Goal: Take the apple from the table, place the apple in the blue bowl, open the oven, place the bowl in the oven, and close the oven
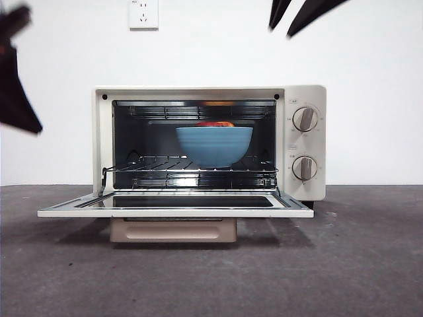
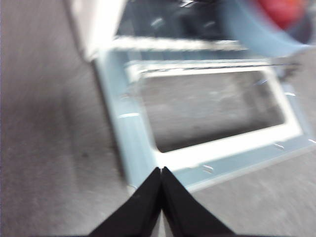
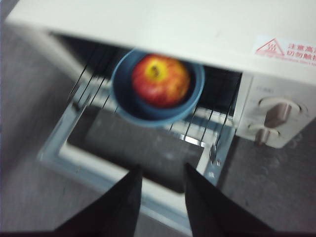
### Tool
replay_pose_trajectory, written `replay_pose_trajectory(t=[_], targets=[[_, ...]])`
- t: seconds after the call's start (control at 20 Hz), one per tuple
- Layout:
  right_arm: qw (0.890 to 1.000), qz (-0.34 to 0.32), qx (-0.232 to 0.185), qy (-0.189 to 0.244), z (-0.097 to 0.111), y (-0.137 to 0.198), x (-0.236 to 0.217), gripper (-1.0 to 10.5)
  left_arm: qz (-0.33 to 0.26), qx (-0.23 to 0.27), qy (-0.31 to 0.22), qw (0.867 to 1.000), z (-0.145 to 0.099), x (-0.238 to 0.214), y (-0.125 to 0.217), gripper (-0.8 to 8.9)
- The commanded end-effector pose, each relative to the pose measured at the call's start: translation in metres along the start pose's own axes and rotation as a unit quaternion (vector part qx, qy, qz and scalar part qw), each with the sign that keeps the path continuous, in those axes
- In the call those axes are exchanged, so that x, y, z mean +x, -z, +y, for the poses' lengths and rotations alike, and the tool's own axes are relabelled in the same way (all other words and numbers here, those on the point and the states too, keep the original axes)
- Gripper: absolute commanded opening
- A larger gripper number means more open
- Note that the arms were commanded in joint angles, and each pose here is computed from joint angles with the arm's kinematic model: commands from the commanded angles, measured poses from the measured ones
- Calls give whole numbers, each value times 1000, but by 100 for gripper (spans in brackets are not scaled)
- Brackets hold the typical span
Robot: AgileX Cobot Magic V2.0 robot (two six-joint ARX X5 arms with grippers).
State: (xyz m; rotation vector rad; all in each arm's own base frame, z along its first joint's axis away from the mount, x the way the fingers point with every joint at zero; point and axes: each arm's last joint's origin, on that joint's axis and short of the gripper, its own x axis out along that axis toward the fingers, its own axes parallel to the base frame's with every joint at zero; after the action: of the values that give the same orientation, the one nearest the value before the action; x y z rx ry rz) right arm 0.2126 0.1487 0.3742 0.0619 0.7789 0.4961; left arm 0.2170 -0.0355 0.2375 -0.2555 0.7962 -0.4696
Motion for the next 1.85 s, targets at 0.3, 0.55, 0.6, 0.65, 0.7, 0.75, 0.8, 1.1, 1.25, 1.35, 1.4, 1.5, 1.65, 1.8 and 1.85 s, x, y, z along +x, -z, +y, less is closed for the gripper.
replay_pose_trajectory(t=[0.3, 0.55, 0.6, 0.65, 0.7, 0.75, 0.8, 1.1, 1.25, 1.35, 1.4, 1.5, 1.65, 1.8, 1.85], targets=[[996, -17, -78, -37, 10, 31, -60, 136, 37, -49, 2, 998, 37, 62, 1, 6], [995, -10, -85, -45, 3, 61, -67, 136, 51, -56, -3, 997, 51, 90, 8, 6], [996, -7, -82, -45, 2, 66, -67, 136, 53, -57, -4, 997, 53, 94, 9, 6], [996, -5, -82, -44, -1, 72, -67, 136, 55, -59, -4, 997, 55, 97, 10, 6], [996, -4, -81, -43, -3, 77, -68, 136, 59, -64, -4, 996, 57, 100, 12, 6], [996, -2, -78, -43, -4, 81, -68, 136, 63, -70, -3, 996, 58, 103, 14, 6], [996, -2, -74, -43, -5, 84, -68, 136, 70, -74, 11, 995, 59, 106, 16, 6], [997, -15, -69, -31, -8, 88, -72, 136, 77, -91, 110, 987, 55, 111, 16, 6], [997, -16, -68, -31, -8, 88, -72, 136, 55, -111, 163, 979, 56, 108, 9, 6], [997, -16, -68, -31, -8, 88, -72, 136, 32, -125, 198, 972, 57, 106, 1, 6], [997, -16, -67, -31, -8, 88, -72, 136, 18, -132, 209, 969, 58, 105, -3, 6], [997, -16, -64, -31, -8, 88, -72, 136, -11, -140, 219, 966, 59, 102, -12, 6], [998, -15, -59, -31, -8, 88, -72, 136, -60, -134, 232, 962, 58, 98, -25, 6], [998, -15, -55, -32, -8, 88, -72, 136, -115, -129, 227, 958, 56, 94, -37, 6], [998, -15, -55, -32, -8, 88, -72, 136, -130, -129, 220, 958, 56, 94, -39, 6]])
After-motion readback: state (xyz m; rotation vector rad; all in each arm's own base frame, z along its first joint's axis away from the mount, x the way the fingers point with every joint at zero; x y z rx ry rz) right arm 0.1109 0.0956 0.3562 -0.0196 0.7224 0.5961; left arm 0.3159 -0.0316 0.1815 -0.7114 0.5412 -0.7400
